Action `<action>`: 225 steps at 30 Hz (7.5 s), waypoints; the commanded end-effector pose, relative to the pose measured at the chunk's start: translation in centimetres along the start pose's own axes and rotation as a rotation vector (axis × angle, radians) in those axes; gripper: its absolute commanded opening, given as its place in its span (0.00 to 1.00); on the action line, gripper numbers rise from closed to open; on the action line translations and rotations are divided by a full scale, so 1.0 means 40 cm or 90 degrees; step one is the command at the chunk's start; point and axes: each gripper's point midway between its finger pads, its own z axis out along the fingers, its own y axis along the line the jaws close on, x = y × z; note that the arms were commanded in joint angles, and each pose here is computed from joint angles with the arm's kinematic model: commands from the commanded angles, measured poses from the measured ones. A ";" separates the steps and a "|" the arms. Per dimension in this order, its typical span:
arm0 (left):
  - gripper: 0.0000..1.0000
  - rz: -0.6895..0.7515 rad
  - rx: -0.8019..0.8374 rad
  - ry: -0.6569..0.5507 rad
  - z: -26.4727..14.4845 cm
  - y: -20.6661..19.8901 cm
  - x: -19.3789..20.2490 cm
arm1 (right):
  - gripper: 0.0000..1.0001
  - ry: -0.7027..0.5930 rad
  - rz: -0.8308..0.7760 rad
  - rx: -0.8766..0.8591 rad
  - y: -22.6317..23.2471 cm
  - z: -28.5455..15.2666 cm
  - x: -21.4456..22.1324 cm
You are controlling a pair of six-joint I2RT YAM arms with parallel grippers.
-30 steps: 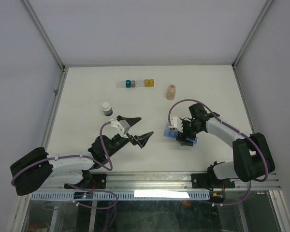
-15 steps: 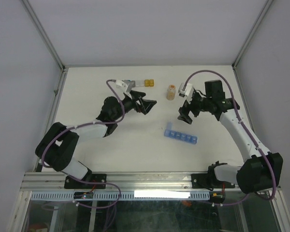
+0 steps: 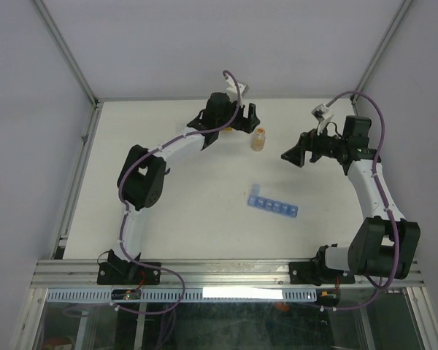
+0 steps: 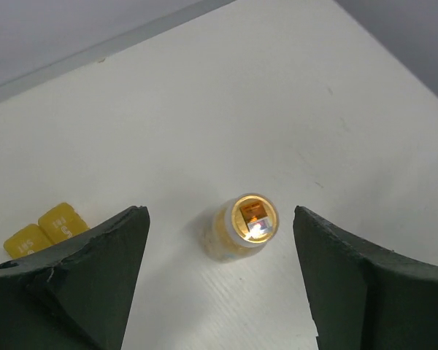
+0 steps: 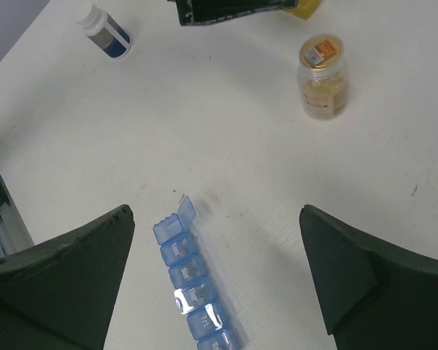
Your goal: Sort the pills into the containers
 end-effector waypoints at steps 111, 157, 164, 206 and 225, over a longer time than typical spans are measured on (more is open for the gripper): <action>0.07 -0.300 0.205 -0.225 -0.558 -0.472 -0.018 | 0.49 -0.128 -0.421 -0.269 0.436 0.088 0.045; 0.98 -0.213 0.201 -0.238 -0.609 -0.463 -0.032 | 0.00 -0.120 -0.372 -0.299 0.432 0.066 0.039; 0.99 -0.021 0.258 -0.268 -0.713 -0.466 -0.039 | 0.00 -0.119 -0.385 -0.372 0.449 0.026 0.060; 0.04 0.151 0.425 -0.088 -0.556 -0.474 0.081 | 0.00 -0.043 -0.415 -0.367 0.391 0.065 0.151; 0.43 -0.188 0.159 -0.089 -0.555 -0.452 0.086 | 0.00 -0.014 -0.377 -0.269 0.333 0.105 0.128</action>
